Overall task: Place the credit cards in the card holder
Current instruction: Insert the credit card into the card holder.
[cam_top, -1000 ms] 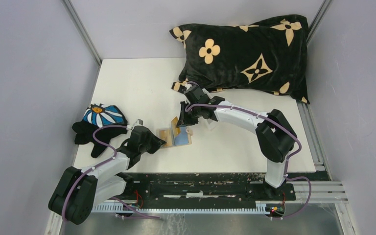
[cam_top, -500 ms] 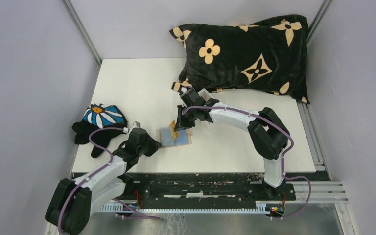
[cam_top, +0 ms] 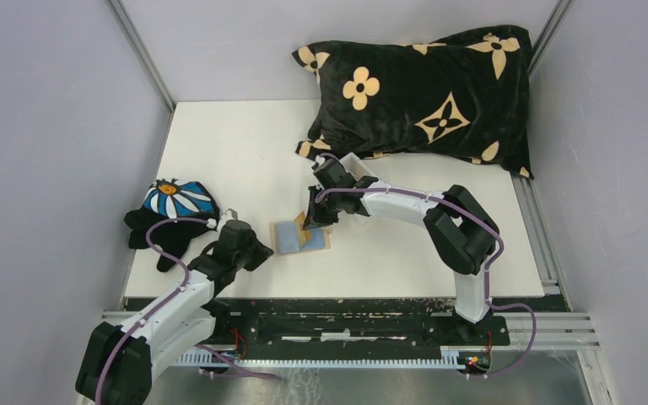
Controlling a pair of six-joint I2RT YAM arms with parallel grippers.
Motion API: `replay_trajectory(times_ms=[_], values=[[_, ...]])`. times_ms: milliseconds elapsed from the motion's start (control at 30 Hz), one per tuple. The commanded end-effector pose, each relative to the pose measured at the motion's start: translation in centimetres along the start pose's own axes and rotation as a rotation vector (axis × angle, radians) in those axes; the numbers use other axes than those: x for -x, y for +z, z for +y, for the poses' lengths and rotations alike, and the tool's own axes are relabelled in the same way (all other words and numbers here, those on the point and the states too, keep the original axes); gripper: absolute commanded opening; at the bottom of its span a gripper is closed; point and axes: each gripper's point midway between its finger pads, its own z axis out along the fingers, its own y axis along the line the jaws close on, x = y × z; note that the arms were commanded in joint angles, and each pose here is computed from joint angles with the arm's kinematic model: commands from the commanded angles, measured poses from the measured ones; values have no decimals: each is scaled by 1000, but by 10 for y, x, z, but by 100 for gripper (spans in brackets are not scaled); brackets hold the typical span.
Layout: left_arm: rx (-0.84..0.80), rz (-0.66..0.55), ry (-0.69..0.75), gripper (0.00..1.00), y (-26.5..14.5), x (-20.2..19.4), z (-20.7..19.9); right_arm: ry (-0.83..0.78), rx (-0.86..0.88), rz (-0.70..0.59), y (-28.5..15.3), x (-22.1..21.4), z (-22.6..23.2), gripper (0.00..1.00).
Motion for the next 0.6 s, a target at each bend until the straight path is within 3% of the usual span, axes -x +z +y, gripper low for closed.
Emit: replay_trajectory(times_ms=[0,567], values=[[-2,-63,74,3,-2,21,-13,13,15,-35,9,5,-2,1],[58,-14,108,3,11,10,1,88,29,-50,17,1,-26,1]])
